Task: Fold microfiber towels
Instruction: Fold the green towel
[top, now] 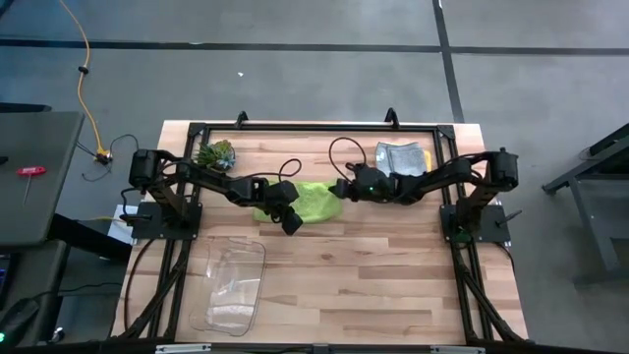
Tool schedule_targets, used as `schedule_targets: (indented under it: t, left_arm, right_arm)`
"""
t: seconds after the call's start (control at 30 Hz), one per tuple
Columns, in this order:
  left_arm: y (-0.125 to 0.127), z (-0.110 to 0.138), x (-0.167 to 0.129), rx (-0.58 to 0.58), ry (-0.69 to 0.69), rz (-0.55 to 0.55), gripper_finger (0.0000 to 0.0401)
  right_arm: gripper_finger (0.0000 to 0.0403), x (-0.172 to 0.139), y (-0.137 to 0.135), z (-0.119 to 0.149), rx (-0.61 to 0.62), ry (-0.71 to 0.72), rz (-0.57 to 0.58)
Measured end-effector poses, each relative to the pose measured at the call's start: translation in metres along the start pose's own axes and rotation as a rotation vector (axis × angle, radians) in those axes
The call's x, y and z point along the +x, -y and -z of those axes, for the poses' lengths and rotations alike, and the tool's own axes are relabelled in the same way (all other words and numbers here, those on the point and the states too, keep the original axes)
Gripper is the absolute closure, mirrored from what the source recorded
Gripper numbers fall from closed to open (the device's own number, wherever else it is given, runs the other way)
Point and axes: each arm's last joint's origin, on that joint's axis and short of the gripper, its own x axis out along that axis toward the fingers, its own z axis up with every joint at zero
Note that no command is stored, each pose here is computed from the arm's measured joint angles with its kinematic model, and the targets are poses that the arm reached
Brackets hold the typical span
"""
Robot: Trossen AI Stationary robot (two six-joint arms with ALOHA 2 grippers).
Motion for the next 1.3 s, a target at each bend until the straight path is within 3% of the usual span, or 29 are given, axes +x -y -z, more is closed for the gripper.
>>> schedule_targets:
  t: [0.13, 0.23, 0.4, 0.5, 0.6, 0.77, 0.9, 1.03, 1.3]
  left_arm:
    - [0.000, 0.000, 0.000, 0.000, -0.002, 0.003, 0.0401]
    - [0.000, 0.000, 0.000, -0.005, -0.006, 0.004, 0.0401]
    - [0.000, 0.000, 0.000, -0.007, -0.007, 0.004, 0.0401]
    - [0.000, 0.000, 0.000, -0.009, -0.008, 0.004, 0.0401]
    - [0.000, 0.000, 0.000, -0.020, -0.008, 0.003, 0.0401]
    - [0.001, 0.000, 0.000, -0.036, -0.008, 0.013, 0.0401]
    - [0.001, 0.000, 0.000, -0.035, -0.011, 0.021, 0.0401]
    - [0.001, 0.000, 0.000, -0.035, -0.010, 0.021, 0.0401]
    - [0.002, 0.001, 0.000, 0.002, -0.033, 0.053, 0.0401]
  right_arm:
    - [0.0215, -0.007, -0.006, -0.001, -0.107, -0.062, -0.039]
    - [0.0215, -0.016, -0.006, -0.002, -0.165, -0.084, 0.020]
    - [0.0215, -0.038, -0.012, -0.006, -0.284, -0.056, 0.092]
    - [0.0215, -0.050, -0.023, -0.004, -0.318, -0.032, 0.054]
    - [0.0215, -0.055, -0.027, 0.005, -0.221, -0.072, 0.045]
    - [0.0215, -0.049, -0.016, 0.032, -0.106, -0.194, 0.150]
    - [0.0215, -0.034, -0.001, 0.046, -0.066, -0.194, 0.243]
    - [0.0215, -0.017, 0.014, 0.039, -0.010, -0.108, 0.299]
    - [0.0215, 0.004, 0.022, 0.024, 0.068, -0.107, 0.213]
